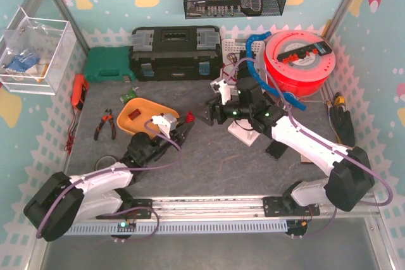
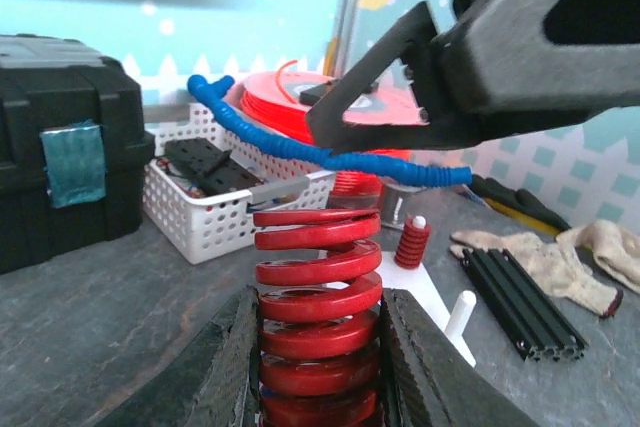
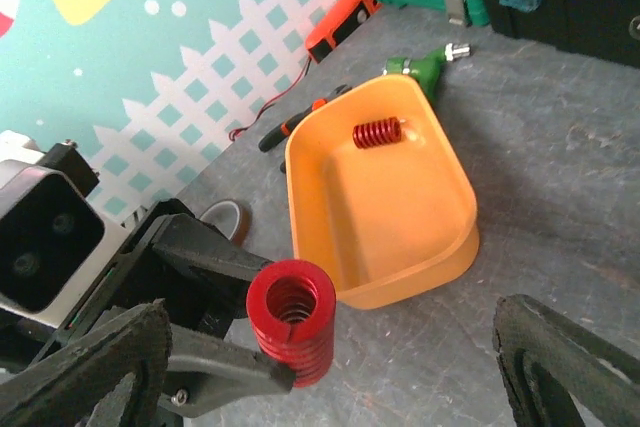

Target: Install the large spring

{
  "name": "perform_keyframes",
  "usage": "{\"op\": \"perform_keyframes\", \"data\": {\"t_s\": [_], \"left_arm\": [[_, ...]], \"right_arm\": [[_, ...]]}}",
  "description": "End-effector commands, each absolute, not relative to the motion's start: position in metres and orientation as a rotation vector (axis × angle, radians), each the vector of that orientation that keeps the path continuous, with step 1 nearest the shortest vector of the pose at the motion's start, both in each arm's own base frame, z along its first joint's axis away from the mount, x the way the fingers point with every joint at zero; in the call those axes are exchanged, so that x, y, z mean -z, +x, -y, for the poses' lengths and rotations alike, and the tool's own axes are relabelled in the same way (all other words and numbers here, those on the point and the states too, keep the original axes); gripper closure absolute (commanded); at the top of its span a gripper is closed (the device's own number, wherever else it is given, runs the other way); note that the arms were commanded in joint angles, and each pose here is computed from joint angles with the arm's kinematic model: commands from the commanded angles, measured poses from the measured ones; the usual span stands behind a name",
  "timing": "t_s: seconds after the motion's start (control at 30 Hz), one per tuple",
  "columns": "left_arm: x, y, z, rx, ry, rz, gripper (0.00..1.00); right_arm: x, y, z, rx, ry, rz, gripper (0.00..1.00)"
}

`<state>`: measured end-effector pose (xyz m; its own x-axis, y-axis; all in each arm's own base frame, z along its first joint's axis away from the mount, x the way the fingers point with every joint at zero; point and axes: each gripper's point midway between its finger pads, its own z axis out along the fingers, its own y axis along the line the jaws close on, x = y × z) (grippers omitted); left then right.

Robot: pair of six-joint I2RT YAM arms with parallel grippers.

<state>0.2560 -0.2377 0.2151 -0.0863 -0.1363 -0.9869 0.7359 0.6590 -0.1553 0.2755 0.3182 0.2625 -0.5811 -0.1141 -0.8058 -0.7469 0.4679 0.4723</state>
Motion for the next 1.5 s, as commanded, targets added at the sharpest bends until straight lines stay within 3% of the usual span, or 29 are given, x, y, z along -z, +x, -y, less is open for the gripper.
{"op": "perform_keyframes", "data": {"t_s": [0.0,0.17,0.33,0.57,0.67,0.8,1.0,1.27,1.47], "left_arm": [[-0.235,0.246,0.249,0.766,0.620,-1.366,0.88],[-0.235,0.244,0.256,0.765,0.660,-1.358,0.88],[-0.235,0.239,0.260,0.777,0.697,-1.344,0.87],[-0.234,0.239,0.264,0.763,0.723,-1.339,0.87],[-0.232,0.242,0.263,0.742,0.716,-1.349,0.86],[-0.227,0.251,0.259,0.699,0.685,-1.380,0.70],[-0.218,0.268,0.247,0.608,0.606,-1.449,0.37],[-0.213,0.291,0.225,0.440,0.501,-1.531,0.02],[-0.203,0.298,0.211,0.335,0.471,-1.560,0.01]], "right_arm": [[-0.255,0.267,-0.328,-1.149,-0.761,-2.039,0.13],[-0.240,0.258,-0.341,-1.182,-0.836,-2.067,0.15],[-0.237,0.258,-0.347,-1.188,-0.841,-2.064,0.23],[-0.222,0.255,-0.354,-1.245,-0.866,-2.080,0.55],[-0.221,0.254,-0.353,-1.246,-0.857,-2.074,0.74],[-0.224,0.258,-0.348,-1.207,-0.818,-2.053,0.99],[-0.227,0.284,-0.317,-0.966,-0.622,-2.047,1.00],[-0.209,0.306,-0.239,-0.546,-0.303,-2.074,1.00],[-0.187,0.303,-0.184,-0.280,-0.164,-2.108,1.00]]}}
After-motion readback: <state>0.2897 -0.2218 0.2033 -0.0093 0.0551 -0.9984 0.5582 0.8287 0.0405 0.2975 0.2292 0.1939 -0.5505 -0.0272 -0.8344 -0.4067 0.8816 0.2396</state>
